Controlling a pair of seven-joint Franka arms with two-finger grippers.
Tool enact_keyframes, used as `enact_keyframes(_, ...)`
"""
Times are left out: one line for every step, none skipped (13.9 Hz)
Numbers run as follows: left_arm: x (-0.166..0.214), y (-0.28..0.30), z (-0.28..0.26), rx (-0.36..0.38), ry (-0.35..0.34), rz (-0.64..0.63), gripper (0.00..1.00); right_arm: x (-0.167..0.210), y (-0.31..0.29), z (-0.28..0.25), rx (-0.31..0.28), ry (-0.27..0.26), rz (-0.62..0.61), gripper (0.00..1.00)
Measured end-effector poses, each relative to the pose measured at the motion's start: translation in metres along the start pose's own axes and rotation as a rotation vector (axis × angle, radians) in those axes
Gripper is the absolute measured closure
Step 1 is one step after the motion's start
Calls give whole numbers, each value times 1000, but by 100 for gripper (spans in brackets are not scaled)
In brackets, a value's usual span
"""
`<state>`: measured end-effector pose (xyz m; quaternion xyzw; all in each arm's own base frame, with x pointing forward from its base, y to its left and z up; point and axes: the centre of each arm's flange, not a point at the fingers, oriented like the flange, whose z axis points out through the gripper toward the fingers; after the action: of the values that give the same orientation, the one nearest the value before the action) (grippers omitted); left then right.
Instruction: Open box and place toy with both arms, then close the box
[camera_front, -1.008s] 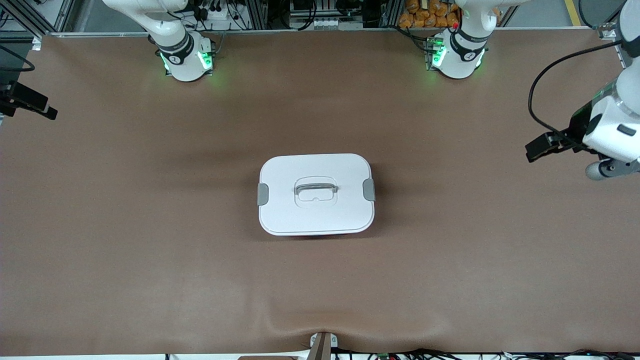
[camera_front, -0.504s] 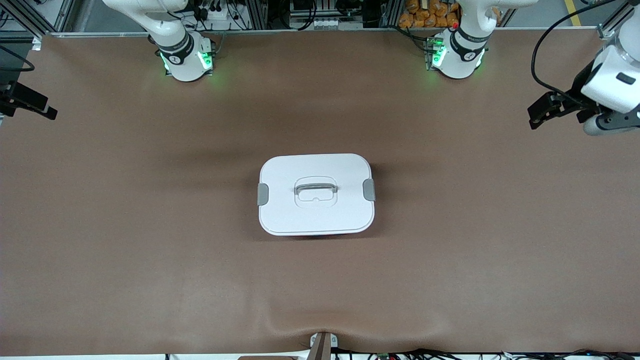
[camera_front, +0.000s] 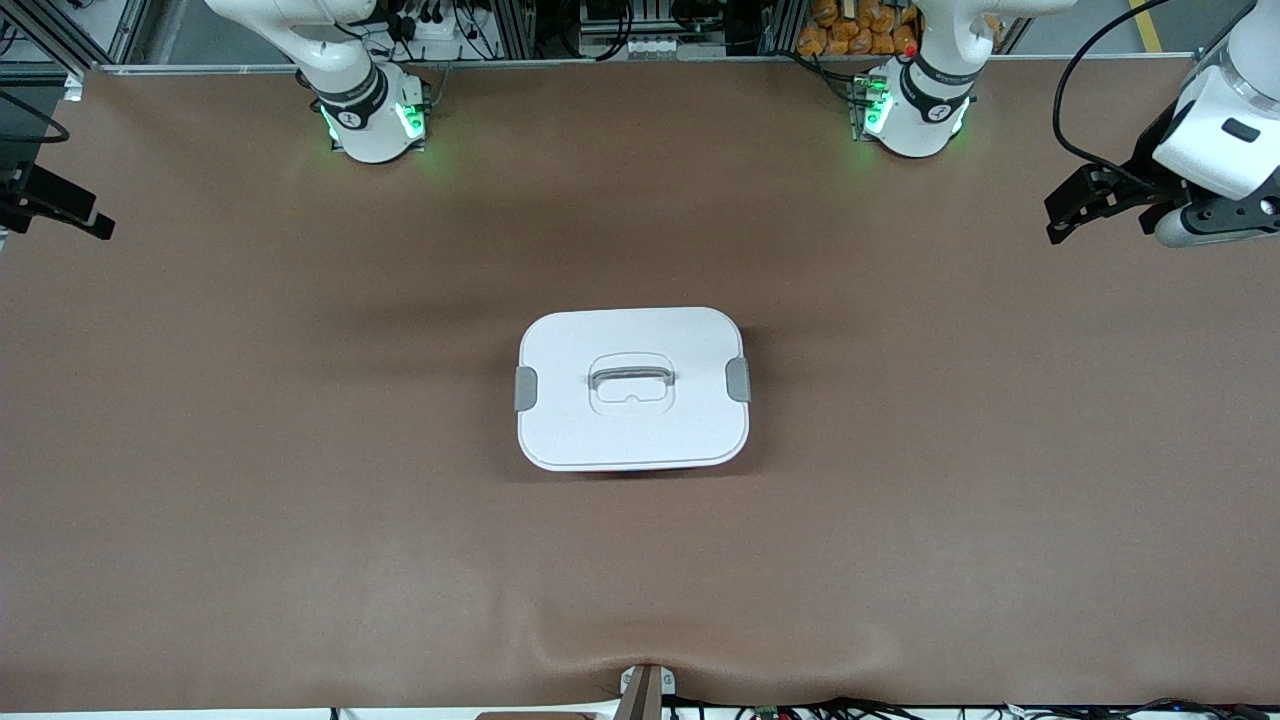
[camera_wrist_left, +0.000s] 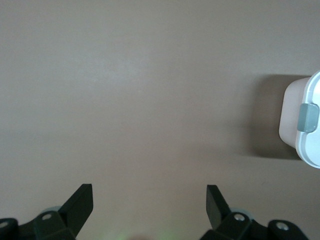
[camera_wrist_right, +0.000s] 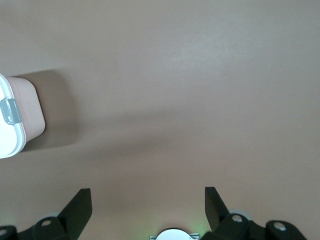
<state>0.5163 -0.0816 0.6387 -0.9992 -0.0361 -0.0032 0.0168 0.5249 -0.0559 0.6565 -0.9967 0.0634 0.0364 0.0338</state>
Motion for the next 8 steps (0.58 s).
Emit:
enact_keyframes(0, 1, 1, -16, -5, -1, 0, 0, 0, 0, 0, 0, 0, 0)
enact_keyframes(2, 2, 3, -26, -9, -3, 0, 0, 0, 0, 0, 0, 0, 0)
enact_keyframes(3, 1, 4, -29, -11, -4, 0, 0, 0, 0, 0, 0, 0, 0)
enact_keyframes(4, 1, 5, -29, -12, -5, 0, 0, 0, 0, 0, 0, 0, 0)
enact_keyframes(4, 1, 6, -29, -12, -5, 0, 0, 0, 0, 0, 0, 0, 0)
enact_keyframes(5, 1, 6, -30, -10, -5, 0, 0, 0, 0, 0, 0, 0, 0)
enact_keyframes(5, 1, 5, -30, -7, -6, 0, 0, 0, 0, 0, 0, 0, 0)
enact_keyframes(5, 0, 4, -31, -5, -7, 0, 0, 0, 0, 0, 0, 0, 0)
